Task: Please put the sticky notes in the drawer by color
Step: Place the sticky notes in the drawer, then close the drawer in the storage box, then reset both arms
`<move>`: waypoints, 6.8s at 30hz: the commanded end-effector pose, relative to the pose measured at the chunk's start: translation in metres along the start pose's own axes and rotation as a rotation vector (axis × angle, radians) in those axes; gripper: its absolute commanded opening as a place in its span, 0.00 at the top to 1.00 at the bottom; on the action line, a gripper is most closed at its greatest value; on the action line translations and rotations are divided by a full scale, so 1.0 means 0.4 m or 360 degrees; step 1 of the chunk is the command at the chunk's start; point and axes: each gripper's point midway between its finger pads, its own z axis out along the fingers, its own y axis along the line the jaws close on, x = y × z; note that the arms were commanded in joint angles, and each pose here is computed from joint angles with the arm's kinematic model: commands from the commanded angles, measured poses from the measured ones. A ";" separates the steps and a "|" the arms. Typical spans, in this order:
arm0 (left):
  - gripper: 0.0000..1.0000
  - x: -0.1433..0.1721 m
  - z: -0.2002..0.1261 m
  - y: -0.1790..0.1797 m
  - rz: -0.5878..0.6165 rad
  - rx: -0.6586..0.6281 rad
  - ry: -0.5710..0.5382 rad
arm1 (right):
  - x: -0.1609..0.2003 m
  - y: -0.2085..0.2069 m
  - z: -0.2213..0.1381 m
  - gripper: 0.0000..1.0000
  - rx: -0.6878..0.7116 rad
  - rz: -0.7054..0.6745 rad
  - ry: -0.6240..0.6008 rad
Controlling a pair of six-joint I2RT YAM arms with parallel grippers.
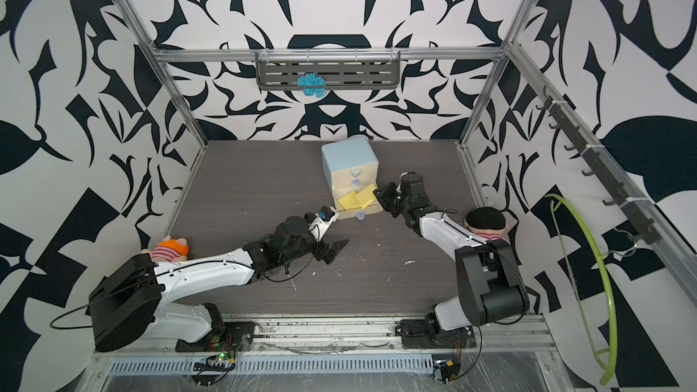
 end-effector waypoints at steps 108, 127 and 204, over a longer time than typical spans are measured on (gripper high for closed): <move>0.38 -0.001 0.241 0.486 -0.1447 -0.0853 0.0677 | -0.006 0.015 0.269 0.77 -0.0160 -0.0982 -0.0477; 0.07 -0.155 0.188 0.487 -0.1233 -0.0743 0.0419 | 0.078 -0.073 0.088 0.54 -0.0072 -0.1128 -0.0383; 0.01 0.319 -0.310 0.810 -0.0613 -0.1294 -0.0136 | -0.234 -0.321 -0.143 0.01 0.0741 -0.1556 -0.0854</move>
